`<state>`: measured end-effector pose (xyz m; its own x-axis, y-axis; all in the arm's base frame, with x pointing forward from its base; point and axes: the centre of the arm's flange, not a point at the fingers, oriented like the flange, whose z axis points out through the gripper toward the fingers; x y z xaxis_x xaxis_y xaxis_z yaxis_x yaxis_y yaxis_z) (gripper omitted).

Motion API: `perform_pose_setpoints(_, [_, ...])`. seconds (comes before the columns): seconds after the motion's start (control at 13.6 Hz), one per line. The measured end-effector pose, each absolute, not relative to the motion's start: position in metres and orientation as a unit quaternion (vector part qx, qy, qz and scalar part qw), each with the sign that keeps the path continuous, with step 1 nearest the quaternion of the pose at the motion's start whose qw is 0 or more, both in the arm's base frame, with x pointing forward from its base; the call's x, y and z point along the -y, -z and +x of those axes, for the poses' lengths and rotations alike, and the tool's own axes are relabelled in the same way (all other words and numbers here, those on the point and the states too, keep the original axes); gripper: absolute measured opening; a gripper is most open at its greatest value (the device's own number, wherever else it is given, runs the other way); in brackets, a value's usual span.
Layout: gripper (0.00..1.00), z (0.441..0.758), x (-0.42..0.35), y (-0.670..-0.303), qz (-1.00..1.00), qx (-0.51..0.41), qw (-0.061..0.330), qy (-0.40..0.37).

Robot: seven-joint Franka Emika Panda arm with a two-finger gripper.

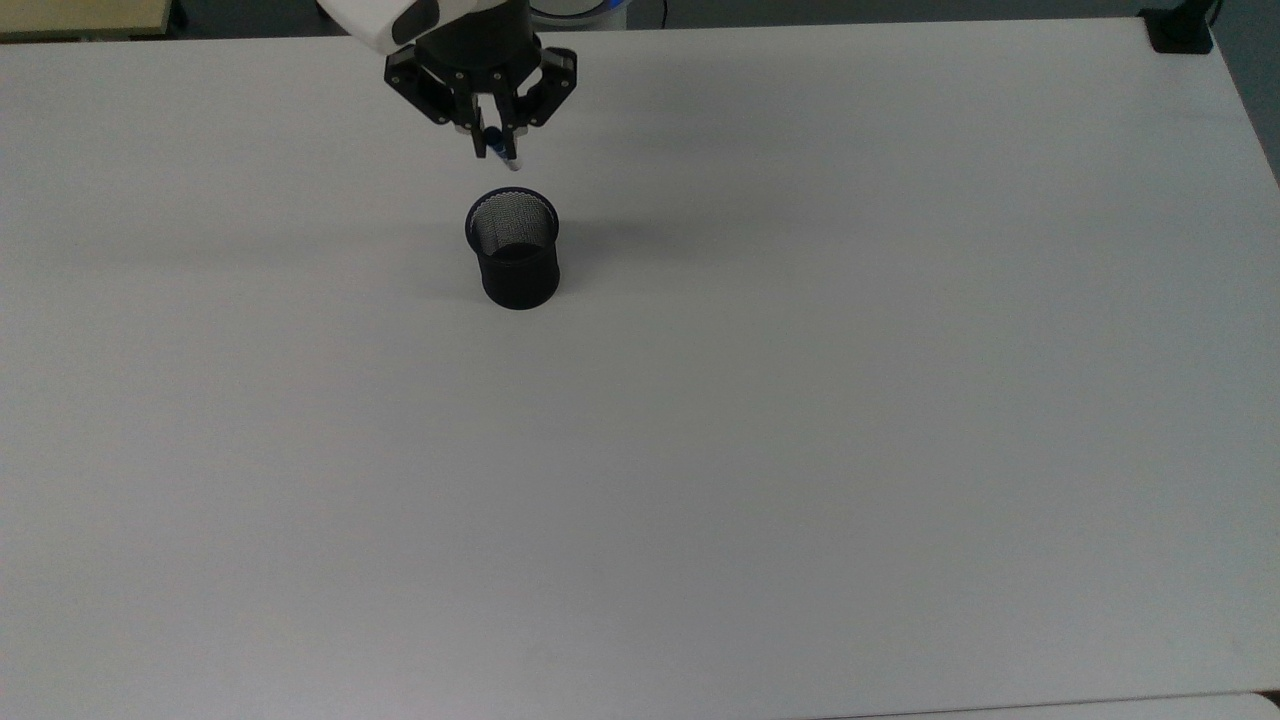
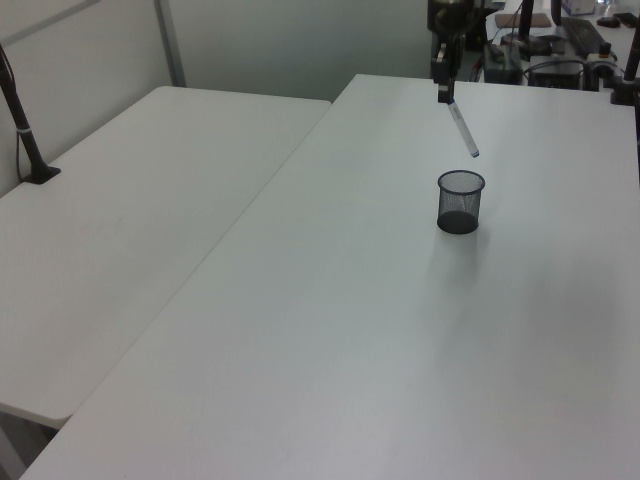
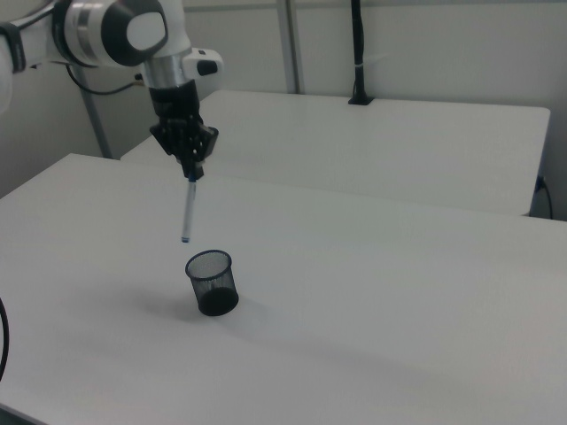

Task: Remove the marker
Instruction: 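Carry the marker beside the cup, lower it and release onto the table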

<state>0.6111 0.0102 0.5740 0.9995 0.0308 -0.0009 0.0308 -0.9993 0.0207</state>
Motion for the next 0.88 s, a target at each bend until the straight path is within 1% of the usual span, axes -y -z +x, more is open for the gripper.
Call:
perform_pose_setpoints(0.07, [0.19,0.609,-0.022,-0.578,1.0,-0.021,0.002,0.003])
perform_pose_setpoints(0.15, [0.19,0.609,-0.042,-0.575,1.0,-0.022,-0.001,0.006])
perform_pose_setpoints(0.29, [0.19,0.609,-0.089,-0.558,0.999,-0.025,0.001,0.021])
perform_pose_setpoints(0.44, [0.19,0.611,-0.127,-0.534,0.998,-0.04,0.0,0.041])
perform_pose_setpoints(0.52, [0.19,0.613,-0.151,-0.511,0.997,-0.052,0.0,0.056])
perform_pose_setpoints(0.88, [0.19,0.629,-0.194,-0.443,0.996,-0.053,0.005,0.07])
